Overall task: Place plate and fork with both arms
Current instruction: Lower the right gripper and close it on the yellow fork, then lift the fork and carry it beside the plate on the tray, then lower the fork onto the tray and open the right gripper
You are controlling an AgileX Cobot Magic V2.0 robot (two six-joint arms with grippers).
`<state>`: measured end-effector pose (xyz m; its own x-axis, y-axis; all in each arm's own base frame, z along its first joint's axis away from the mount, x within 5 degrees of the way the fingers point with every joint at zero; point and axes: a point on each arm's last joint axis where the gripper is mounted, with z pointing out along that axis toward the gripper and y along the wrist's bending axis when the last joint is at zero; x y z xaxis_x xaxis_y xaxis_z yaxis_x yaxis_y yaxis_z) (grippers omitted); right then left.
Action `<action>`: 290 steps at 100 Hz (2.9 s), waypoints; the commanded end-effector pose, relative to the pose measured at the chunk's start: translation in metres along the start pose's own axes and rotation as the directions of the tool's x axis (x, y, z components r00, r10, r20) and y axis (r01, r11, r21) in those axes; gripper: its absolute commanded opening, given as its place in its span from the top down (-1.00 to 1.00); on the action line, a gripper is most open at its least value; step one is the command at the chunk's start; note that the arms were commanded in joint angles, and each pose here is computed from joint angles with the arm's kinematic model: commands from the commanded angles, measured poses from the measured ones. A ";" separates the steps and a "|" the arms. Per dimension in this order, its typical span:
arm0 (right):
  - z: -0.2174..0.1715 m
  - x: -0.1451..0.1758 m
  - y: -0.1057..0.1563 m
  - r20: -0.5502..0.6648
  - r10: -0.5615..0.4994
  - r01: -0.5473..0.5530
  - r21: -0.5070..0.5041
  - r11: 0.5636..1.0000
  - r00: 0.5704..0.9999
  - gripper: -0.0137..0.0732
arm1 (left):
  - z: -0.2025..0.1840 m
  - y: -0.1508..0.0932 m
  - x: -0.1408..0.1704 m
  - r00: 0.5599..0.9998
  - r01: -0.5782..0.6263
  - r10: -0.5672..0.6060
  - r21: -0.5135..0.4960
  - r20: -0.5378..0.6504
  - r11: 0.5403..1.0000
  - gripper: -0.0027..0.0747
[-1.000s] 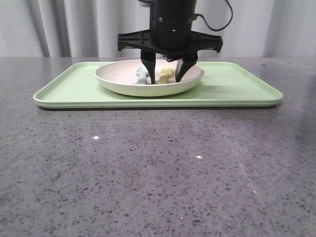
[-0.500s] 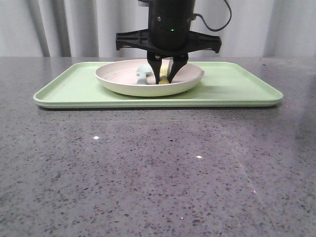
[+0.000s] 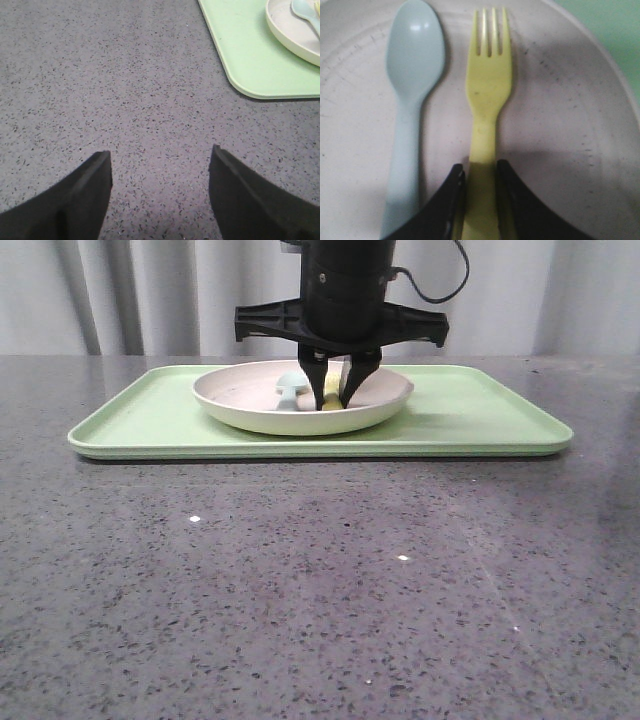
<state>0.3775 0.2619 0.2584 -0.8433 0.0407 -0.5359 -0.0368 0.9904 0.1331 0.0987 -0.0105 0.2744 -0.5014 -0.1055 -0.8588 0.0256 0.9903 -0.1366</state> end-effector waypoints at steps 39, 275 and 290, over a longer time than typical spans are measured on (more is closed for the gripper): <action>-0.080 -0.038 -0.007 0.185 0.013 -0.006 -0.035 0.999 0.983 0.73 | -0.004 -0.002 -0.014 0.996 0.009 -0.010 0.014 0.090 1.000 -0.15; -0.042 -0.024 -0.081 0.084 -0.065 0.051 0.159 0.986 0.994 0.15 | -0.004 -0.002 -0.014 0.996 0.009 -0.010 0.014 0.090 1.000 -0.15; -0.042 -0.024 -0.081 0.084 -0.065 0.051 0.159 0.986 0.994 0.15 | -0.004 -0.002 -0.014 0.996 0.009 -0.010 0.014 0.090 1.000 -0.15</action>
<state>0.3818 0.1816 0.2593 -0.8536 -0.0146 -0.5208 0.0164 0.9984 -0.0550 0.0987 -0.0105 0.2744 -0.5014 -0.1055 -0.8588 0.0256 0.9903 -0.1366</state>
